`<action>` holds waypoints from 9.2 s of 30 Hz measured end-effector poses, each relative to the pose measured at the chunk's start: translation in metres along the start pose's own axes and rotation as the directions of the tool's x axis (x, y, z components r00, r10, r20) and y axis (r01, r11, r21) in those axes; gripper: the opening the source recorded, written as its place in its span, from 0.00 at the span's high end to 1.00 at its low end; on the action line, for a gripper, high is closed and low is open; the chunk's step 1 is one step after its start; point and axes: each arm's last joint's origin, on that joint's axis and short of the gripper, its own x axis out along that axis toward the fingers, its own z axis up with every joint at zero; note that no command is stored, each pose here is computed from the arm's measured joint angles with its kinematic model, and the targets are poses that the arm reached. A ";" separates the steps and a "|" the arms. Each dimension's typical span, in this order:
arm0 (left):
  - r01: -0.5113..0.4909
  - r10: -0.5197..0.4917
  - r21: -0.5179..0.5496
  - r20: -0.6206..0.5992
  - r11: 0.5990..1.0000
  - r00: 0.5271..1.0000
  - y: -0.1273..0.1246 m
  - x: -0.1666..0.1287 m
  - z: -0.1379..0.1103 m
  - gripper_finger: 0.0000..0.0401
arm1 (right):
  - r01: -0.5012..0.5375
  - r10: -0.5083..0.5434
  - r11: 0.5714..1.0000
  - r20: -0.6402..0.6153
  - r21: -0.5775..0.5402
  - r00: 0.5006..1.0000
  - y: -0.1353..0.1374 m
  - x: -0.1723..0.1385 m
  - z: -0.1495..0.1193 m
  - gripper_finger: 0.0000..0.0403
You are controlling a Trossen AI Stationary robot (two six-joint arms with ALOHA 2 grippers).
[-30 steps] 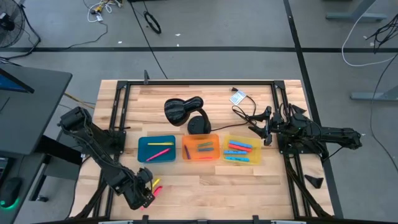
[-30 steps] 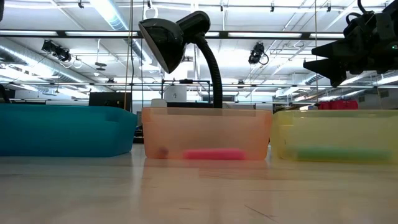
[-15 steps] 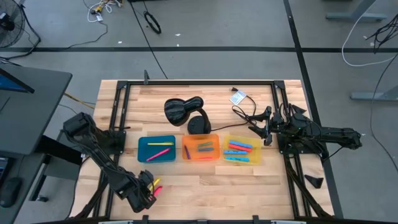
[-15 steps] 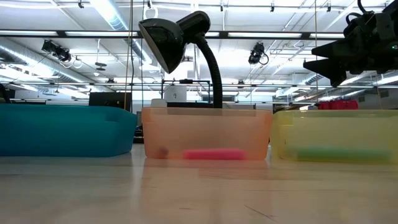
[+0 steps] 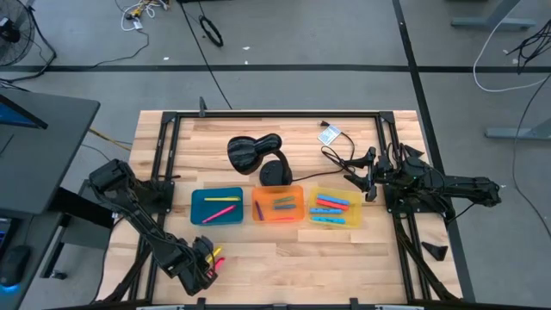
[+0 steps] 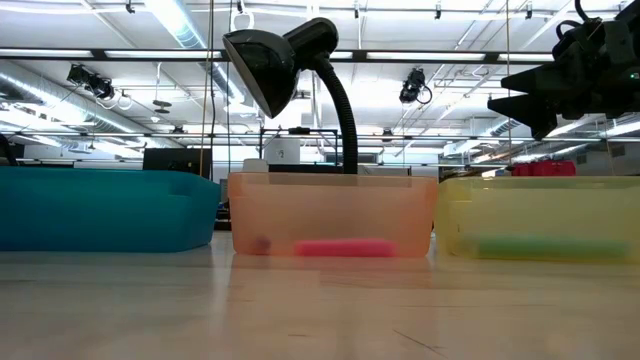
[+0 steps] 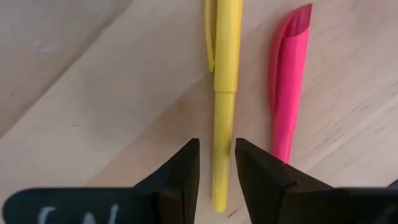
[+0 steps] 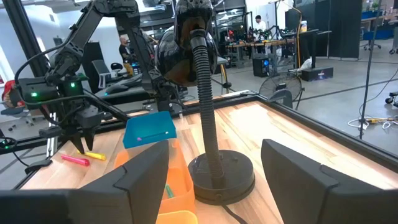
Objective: Pick & Place Markers
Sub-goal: Put the yellow pen into the blue bin, then put the pink pen into the blue bin
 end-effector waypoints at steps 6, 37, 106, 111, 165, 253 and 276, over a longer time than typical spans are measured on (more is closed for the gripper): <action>-0.012 0.012 -0.017 0.012 1.000 1.000 -0.001 0.008 0.001 0.73 | 0.000 0.000 1.000 0.000 0.000 1.000 0.000 0.000 0.000 0.36; -0.033 0.031 0.062 0.032 0.998 0.999 0.003 0.002 0.002 0.94 | 0.000 0.000 1.000 0.000 0.000 1.000 0.000 0.000 0.000 0.36; -0.167 0.129 0.683 0.106 0.711 0.986 0.080 -0.071 0.156 0.94 | 0.000 0.000 1.000 0.000 0.000 1.000 0.000 0.000 0.000 0.36; -0.160 0.133 0.670 0.092 0.725 0.987 0.087 -0.056 0.152 0.94 | 0.000 0.000 1.000 0.000 0.000 1.000 0.000 0.000 0.000 0.36; -0.112 0.092 0.665 0.065 0.738 0.994 0.093 -0.046 0.145 0.58 | 0.000 0.000 1.000 0.000 0.000 1.000 0.000 0.000 0.000 0.36; -0.176 0.172 -0.164 -0.040 0.971 0.984 -0.079 -0.036 0.016 0.58 | 0.000 0.000 1.000 0.000 0.000 1.000 0.000 0.000 0.000 0.36; -0.241 0.244 -0.118 0.015 0.963 0.970 -0.082 0.013 0.004 0.58 | 0.000 0.000 1.000 0.000 0.000 1.000 0.000 0.000 0.000 0.36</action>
